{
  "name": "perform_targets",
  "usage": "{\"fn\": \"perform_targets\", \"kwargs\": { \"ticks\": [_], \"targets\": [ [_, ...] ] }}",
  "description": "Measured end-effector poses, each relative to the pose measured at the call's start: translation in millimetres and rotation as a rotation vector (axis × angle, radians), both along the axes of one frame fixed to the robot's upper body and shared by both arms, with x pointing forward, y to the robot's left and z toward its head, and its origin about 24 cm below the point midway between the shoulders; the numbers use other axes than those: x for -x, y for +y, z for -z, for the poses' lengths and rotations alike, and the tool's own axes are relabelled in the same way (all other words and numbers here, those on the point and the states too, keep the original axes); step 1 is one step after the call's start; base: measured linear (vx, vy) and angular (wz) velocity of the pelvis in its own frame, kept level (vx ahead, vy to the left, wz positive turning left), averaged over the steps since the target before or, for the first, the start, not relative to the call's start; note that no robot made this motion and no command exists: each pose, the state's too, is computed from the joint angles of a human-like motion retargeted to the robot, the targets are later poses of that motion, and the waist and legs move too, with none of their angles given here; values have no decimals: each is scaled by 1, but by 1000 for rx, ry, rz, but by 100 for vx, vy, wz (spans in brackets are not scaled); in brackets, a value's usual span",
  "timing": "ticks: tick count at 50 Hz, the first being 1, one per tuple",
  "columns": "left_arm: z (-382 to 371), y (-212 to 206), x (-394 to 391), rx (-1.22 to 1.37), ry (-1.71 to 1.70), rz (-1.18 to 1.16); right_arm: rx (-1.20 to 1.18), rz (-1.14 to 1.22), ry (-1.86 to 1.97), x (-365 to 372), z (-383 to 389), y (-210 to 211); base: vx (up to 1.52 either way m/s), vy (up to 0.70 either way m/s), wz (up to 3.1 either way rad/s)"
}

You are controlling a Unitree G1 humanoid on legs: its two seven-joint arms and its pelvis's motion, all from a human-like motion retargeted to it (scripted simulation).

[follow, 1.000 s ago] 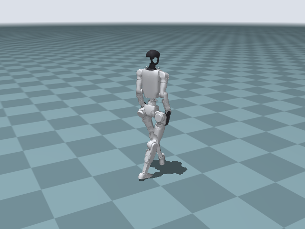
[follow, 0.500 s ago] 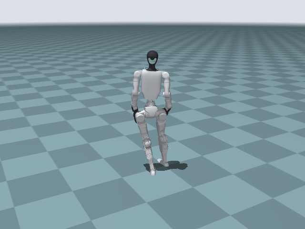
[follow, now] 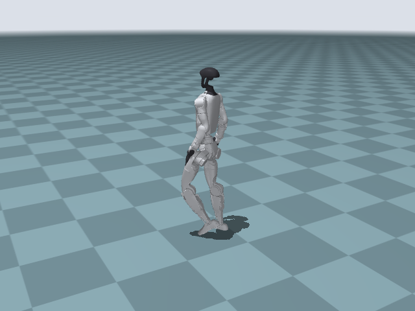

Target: Walk run

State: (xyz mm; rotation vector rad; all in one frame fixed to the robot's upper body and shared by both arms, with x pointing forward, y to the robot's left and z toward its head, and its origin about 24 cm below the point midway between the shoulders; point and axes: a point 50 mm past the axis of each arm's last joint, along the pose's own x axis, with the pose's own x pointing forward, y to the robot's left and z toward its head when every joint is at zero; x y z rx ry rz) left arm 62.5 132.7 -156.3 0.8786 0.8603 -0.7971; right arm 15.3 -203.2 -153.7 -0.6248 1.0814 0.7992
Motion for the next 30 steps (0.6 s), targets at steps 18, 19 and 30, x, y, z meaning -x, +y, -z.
{"fn": "perform_targets", "kwargs": {
  "ticks": [18, 19, 30],
  "targets": [
    [5, 2, 8, 91, 99, -197, -41, 67, 122, 33, 11, 32, 79, -1, 102],
    [6, 3, 13, 83, 136, -180, -44, 84, 96, 32, 11, 34, 101, 23, 165],
    [15, -10, 40, 116, 272, -183, -177, 411, -394, -22, -12, 43, 79, 5, 192]
  ]
}}
